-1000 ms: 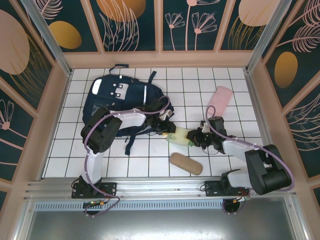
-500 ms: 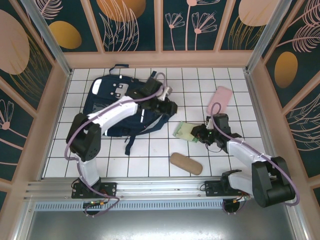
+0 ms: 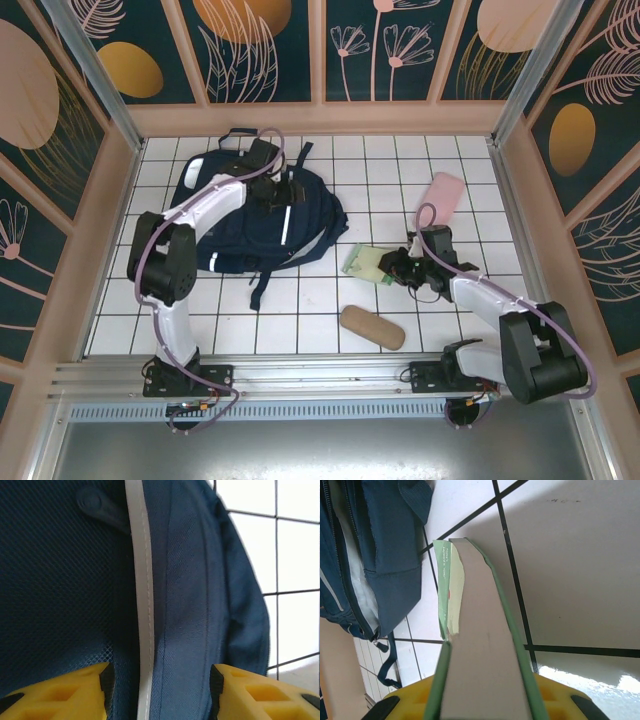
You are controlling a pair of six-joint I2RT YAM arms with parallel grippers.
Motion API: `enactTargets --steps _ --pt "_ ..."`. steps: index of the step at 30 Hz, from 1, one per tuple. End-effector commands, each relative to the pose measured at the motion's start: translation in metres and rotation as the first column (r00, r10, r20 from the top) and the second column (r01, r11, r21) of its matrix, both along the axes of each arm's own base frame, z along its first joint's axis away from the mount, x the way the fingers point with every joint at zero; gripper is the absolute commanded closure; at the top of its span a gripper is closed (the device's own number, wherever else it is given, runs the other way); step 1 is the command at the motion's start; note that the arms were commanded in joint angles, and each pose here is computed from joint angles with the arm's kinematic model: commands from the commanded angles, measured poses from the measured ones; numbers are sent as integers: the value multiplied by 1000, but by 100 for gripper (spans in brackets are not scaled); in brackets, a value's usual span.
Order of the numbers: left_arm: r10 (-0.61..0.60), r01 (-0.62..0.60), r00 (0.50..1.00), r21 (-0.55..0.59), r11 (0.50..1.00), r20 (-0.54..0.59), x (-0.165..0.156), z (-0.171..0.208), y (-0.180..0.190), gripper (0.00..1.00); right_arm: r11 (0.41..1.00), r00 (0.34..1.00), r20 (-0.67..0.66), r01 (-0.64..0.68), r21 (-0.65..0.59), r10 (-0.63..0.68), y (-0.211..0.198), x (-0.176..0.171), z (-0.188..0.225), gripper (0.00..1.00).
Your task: Pack books, pencil case, and school supplies into a backpack
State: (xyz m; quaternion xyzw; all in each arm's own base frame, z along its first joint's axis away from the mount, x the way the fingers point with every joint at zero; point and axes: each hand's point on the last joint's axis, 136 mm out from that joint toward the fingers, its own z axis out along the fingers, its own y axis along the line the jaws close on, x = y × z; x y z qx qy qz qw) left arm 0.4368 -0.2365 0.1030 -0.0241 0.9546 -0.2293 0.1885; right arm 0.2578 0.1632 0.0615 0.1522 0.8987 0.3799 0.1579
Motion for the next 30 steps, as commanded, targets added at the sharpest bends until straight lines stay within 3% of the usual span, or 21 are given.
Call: enactTargets --steps 1,6,8,10,11,16,22,26,30 --pt "-34 31 998 -67 997 -44 -1 -15 -17 45 999 1000 -18 -25 -24 25 1 -3 -9 100" --pt "-70 60 994 -122 991 -82 -10 -29 -26 52 1000 1000 -14 -25 -16 25 1 -6 -11 100" --pt "-90 77 993 -165 983 -76 -12 -24 -32 67 1000 1000 -11 -23 -16 23 1 -7 -12 100" --pt "-104 93 993 -188 978 -52 -13 -15 -35 92 1000 1000 -7 -7 -30 6 -2 -5 -12 100" --pt "-110 101 993 -189 977 -42 -13 -11 -35 100 999 1000 -2 -1 -35 1 -3 -4 -11 100" --pt "-94 94 996 -195 976 11 -14 22 -22 100 998 998 65 11 -58 -7 -7 3 9 100" --pt "-58 95 989 -282 955 136 -19 107 -11 100 994 986 168 36 -107 -18 -11 23 54 100" --pt "-68 123 987 -401 908 147 -31 149 -12 100 999 968 251 6 -35 3 4 35 95 100" --pt "-74 146 981 -429 892 181 -38 175 -7 100 997 954 299 -48 55 29 25 45 124 100"
